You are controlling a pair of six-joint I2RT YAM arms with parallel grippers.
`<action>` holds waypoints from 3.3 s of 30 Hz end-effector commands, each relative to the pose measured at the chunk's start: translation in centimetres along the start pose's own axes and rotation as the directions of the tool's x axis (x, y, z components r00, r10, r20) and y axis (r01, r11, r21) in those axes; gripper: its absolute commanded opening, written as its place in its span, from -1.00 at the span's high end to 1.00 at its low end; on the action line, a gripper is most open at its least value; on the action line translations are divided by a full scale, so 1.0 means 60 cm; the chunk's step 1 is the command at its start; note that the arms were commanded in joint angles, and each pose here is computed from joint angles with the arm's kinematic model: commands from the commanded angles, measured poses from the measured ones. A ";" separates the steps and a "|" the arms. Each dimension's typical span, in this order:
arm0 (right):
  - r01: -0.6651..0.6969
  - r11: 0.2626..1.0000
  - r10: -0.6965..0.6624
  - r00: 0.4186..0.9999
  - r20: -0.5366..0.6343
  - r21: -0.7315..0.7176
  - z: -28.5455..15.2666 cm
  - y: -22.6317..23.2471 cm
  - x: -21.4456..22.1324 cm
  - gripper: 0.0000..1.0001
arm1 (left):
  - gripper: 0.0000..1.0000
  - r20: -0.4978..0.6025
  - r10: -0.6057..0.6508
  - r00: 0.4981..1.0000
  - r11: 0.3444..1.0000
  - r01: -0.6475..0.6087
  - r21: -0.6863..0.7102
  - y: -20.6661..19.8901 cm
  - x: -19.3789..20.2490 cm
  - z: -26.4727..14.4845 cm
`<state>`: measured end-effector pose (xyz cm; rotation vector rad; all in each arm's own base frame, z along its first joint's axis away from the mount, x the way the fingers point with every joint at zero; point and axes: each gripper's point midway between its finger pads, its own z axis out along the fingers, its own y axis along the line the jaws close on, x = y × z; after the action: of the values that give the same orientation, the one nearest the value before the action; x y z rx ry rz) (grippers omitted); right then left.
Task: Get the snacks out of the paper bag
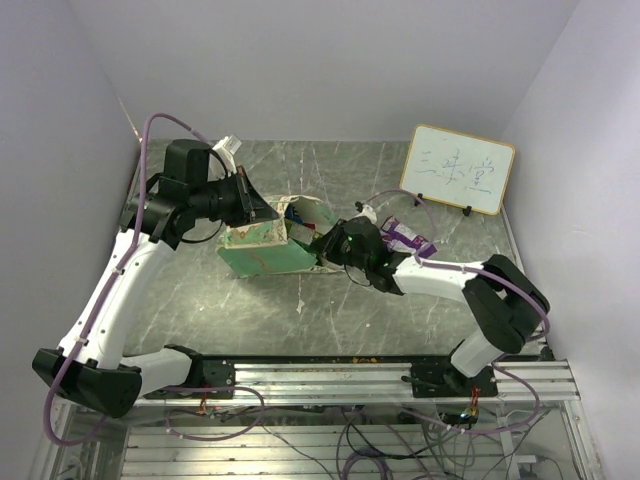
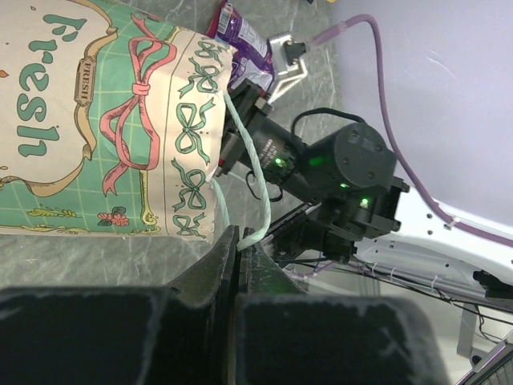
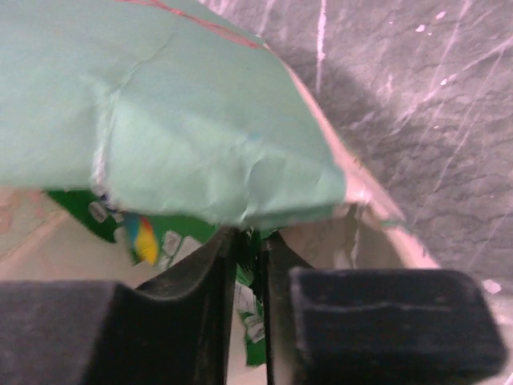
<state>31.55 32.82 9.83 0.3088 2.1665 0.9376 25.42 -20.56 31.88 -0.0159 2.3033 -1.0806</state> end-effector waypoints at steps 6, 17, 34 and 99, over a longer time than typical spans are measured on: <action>0.074 0.996 -0.073 0.997 0.028 -0.057 -0.072 0.033 -0.026 1.00 | 0.86 0.016 0.070 0.997 0.997 -0.069 -0.045 -0.001 -0.015 -0.013; 0.186 0.982 -0.184 0.981 0.064 -0.031 -0.174 0.039 -0.066 1.00 | 0.86 0.057 0.065 0.996 0.994 -0.060 -0.087 0.011 -0.029 -0.012; 0.366 0.897 -0.427 0.859 0.282 0.247 -0.397 -0.009 -0.208 1.00 | 0.86 0.099 0.008 0.995 0.983 0.010 -0.184 0.055 -0.035 0.006; -0.091 0.859 0.014 0.988 0.153 0.504 -0.252 -0.322 -0.273 -0.19 | 0.86 0.016 -0.007 1.000 0.995 0.009 -0.101 0.024 -0.013 0.000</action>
<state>34.09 4.04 8.67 0.7426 2.2395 0.3735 27.26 -19.01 30.93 -0.1221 2.3505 -0.9148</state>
